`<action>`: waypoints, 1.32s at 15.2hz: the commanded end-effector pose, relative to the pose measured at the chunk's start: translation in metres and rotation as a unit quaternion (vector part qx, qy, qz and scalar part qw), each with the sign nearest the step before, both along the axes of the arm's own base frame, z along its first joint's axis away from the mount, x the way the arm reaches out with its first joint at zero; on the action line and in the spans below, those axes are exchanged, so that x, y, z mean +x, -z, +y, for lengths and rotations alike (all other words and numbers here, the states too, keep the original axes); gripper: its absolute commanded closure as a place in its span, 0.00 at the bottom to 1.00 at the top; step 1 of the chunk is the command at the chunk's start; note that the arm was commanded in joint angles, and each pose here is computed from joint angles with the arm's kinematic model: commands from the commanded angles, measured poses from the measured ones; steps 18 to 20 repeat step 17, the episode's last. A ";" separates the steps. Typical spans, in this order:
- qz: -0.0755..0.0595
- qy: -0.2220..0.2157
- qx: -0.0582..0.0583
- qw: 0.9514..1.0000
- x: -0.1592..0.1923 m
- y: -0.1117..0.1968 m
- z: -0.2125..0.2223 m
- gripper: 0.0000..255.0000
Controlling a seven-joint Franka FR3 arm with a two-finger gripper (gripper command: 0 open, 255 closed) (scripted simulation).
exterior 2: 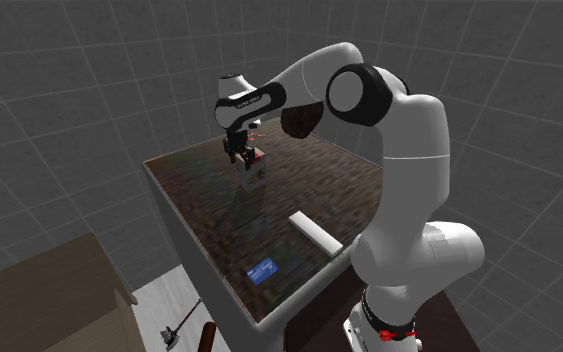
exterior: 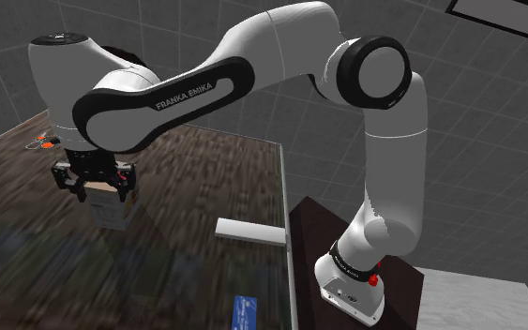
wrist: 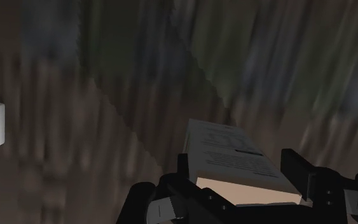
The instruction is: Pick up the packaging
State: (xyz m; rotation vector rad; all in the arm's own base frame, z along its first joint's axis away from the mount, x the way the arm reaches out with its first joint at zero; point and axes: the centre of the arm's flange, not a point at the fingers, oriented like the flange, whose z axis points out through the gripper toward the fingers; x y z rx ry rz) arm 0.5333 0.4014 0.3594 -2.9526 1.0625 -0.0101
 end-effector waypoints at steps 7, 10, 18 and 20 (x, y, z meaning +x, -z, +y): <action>0.001 0.000 0.000 1.000 0.000 -0.036 0.000 1.00; 0.001 0.000 0.000 1.000 0.000 -0.052 0.000 1.00; 0.001 0.000 0.000 1.000 0.000 -0.079 0.000 1.00; 0.001 0.000 0.000 1.000 0.000 -0.079 0.000 1.00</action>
